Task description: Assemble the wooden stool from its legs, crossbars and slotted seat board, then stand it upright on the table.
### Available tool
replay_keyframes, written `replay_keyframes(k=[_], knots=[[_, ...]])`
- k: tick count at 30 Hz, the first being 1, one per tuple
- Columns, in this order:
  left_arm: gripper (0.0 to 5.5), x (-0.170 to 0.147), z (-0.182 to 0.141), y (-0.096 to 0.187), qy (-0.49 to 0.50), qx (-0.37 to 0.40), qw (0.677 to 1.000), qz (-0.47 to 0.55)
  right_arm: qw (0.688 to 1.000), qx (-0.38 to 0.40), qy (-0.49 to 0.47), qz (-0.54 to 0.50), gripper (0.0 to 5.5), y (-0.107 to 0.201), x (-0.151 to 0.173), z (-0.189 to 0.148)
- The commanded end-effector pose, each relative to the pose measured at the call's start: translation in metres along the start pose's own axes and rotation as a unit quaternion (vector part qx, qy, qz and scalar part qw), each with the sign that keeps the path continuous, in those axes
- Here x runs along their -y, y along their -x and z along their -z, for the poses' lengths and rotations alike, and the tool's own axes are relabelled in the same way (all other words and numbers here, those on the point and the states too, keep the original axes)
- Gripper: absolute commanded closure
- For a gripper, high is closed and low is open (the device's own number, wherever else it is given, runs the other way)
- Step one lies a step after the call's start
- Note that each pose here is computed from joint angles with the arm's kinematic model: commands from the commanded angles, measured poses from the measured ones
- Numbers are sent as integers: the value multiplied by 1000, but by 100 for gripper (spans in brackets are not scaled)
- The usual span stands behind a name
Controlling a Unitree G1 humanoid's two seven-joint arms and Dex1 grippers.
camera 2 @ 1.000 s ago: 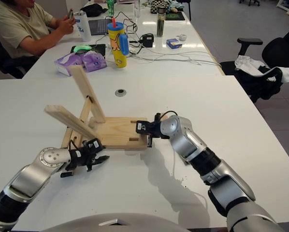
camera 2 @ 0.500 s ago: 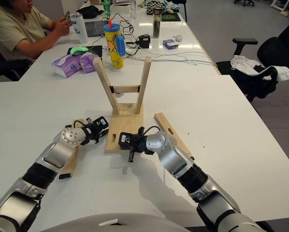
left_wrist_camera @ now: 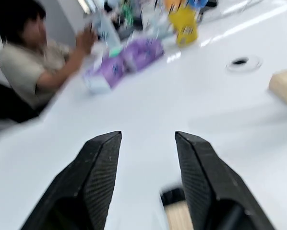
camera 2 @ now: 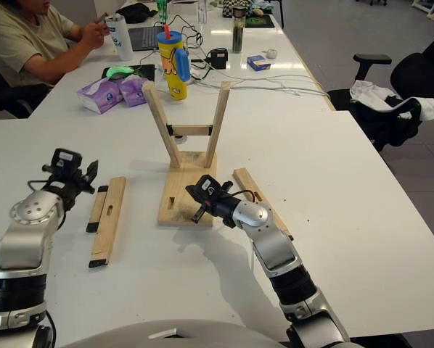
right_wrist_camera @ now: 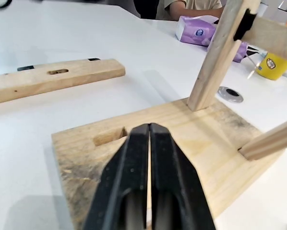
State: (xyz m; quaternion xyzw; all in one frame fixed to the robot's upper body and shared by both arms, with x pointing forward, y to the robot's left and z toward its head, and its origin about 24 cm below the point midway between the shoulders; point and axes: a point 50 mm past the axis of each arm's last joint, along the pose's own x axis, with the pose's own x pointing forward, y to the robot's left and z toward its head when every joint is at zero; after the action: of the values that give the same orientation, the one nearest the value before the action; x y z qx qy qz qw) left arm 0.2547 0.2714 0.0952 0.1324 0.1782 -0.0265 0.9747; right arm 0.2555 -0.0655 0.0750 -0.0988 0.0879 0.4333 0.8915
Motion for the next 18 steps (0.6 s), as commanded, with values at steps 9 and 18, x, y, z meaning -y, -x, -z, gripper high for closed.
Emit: replay_keyframes(k=[9, 18], knots=[[343, 1, 43, 1, 108, -113, 985, 67, 994, 16, -93, 48, 472, 10, 7, 3], [343, -11, 40, 1, 147, -96, 984, 40, 992, 16, -117, 53, 408, 9, 3, 6]])
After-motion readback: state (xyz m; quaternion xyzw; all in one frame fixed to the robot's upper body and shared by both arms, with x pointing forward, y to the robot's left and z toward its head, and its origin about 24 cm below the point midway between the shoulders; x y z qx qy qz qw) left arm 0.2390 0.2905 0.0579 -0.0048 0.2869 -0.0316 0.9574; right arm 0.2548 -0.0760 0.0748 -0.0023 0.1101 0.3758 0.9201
